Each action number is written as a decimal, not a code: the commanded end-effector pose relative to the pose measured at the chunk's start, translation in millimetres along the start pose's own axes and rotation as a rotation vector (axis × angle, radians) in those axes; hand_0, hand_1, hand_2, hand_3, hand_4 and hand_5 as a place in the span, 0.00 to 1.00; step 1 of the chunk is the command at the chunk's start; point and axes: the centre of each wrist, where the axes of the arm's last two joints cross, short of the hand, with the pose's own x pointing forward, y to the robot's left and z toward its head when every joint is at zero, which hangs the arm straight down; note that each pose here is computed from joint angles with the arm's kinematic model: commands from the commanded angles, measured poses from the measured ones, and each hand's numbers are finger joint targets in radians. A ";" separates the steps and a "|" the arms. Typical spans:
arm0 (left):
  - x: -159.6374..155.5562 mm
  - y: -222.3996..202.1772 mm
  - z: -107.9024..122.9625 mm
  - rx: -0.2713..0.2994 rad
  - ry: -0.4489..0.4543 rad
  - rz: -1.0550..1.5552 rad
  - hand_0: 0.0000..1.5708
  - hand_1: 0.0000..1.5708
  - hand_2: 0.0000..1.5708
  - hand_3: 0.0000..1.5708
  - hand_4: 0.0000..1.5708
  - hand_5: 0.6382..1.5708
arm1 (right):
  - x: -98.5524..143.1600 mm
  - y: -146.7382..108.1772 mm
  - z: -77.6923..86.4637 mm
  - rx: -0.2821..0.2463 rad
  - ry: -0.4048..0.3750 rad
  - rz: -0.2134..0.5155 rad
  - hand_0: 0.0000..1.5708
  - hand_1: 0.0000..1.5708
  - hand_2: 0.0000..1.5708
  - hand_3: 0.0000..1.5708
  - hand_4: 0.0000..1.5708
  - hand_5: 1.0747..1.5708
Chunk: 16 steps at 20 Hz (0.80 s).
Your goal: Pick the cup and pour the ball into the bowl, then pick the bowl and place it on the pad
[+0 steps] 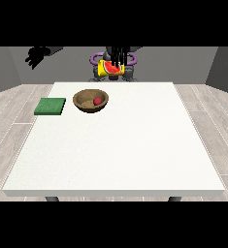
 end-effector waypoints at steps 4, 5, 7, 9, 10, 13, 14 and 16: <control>-58.4 63.1 -20.1 0.146 0.162 0.752 0.00 0.00 0.00 0.00 0.75 0.98 | -9.7 7.0 0.9 -0.079 0.021 -0.009 0.00 0.00 0.00 0.00 0.50 0.97; -69.7 70.4 -21.6 0.165 0.172 0.848 0.00 0.00 0.00 0.00 0.74 0.99 | -7.3 12.0 -2.6 -0.084 0.005 -0.018 0.00 0.00 0.00 0.00 0.50 0.97; -88.9 85.3 -23.9 0.161 0.181 1.044 0.00 0.00 0.00 0.00 0.71 1.00 | -10.9 9.4 0.0 -0.117 -0.003 -0.013 0.00 0.00 0.00 0.00 0.50 0.97; -108.1 99.3 -25.0 0.154 0.144 1.208 0.00 0.00 0.00 0.00 0.68 1.00 | -22.8 15.7 3.3 -0.137 0.019 -0.014 0.00 0.00 0.00 0.00 0.49 0.97; -127.3 100.9 -22.8 0.162 0.127 1.258 0.00 0.00 0.00 0.00 0.67 1.00 | -36.1 18.7 10.2 -0.128 0.035 -0.035 0.00 0.00 0.00 0.00 0.49 0.97; -166.4 110.6 -17.7 0.134 0.020 1.367 0.00 0.00 0.00 0.00 0.67 1.00 | -45.0 39.4 4.6 -0.178 0.001 -0.050 0.00 0.00 0.00 0.00 0.46 0.99; -186.0 122.7 -18.7 0.122 0.013 1.384 0.00 0.00 0.00 0.00 0.67 0.99 | -54.6 50.2 8.4 -0.153 0.016 -0.053 0.00 0.00 0.00 0.00 0.46 0.99; -225.1 117.2 -4.2 0.112 0.004 1.421 0.00 0.00 0.00 0.00 0.67 0.99 | -65.7 37.6 19.9 -0.206 -0.002 -0.063 0.00 0.00 0.00 0.00 0.46 0.99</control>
